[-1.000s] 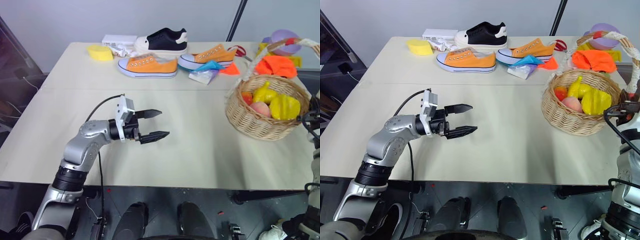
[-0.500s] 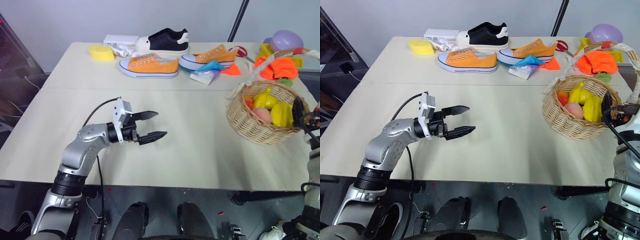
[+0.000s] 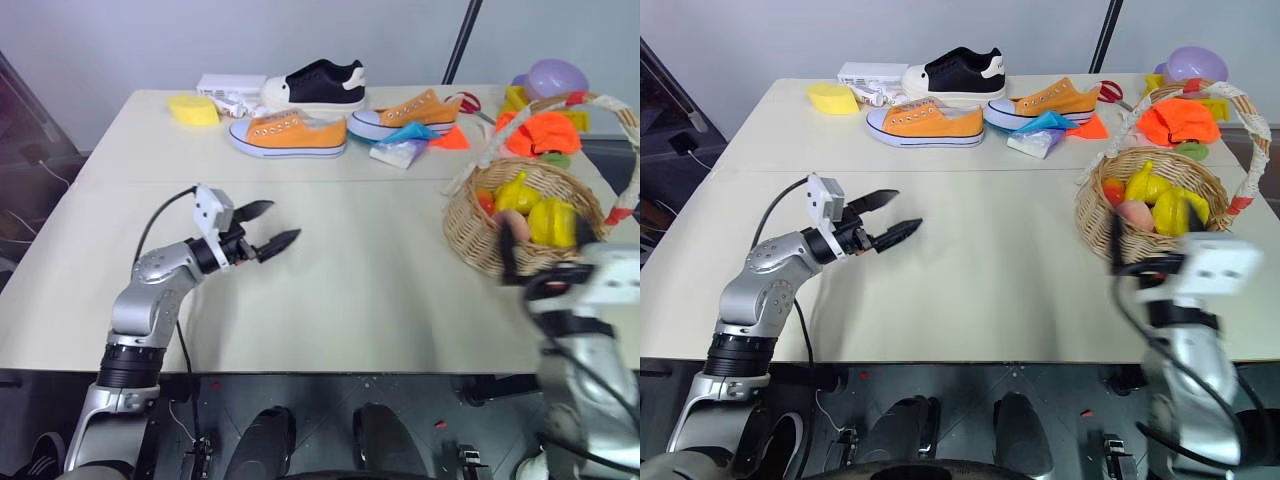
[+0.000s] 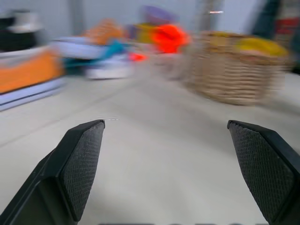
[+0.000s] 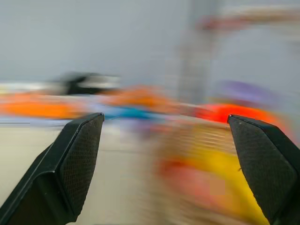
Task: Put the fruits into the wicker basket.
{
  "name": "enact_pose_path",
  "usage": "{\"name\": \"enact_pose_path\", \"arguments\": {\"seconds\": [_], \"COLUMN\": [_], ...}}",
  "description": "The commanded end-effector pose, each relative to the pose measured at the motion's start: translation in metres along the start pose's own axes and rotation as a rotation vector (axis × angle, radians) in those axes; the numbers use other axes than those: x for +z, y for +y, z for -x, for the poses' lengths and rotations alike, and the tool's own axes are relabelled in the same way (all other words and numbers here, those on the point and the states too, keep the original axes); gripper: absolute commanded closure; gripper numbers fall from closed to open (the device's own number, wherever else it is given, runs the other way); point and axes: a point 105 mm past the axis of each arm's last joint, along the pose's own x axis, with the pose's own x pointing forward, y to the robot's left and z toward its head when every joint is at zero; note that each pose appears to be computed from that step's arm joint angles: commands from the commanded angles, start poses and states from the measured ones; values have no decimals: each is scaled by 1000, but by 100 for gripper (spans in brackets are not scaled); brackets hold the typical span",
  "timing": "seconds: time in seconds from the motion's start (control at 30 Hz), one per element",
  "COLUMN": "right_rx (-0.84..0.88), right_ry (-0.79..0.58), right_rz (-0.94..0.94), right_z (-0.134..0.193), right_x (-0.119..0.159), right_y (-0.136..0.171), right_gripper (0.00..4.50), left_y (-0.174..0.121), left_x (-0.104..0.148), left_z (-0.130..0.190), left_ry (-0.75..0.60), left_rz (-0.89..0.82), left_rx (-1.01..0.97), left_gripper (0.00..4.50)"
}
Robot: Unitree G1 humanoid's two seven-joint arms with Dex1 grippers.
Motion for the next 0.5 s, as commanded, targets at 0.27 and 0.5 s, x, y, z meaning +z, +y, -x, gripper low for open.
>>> {"name": "enact_pose_path", "arguments": {"seconds": [0.27, 0.5], "right_rx": [685, 739], "right_ry": [190, 192], "right_rz": [-55, -34], "right_z": [-15, -29], "right_x": [-57, -69], "right_y": [61, 59], "right_gripper": [9, 9], "left_y": [68, 84], "left_x": [10, -1], "left_z": [77, 126], "left_ry": [-75, -80], "left_rz": [-50, -51], "left_rx": [530, 781], "left_gripper": [0, 0]}}
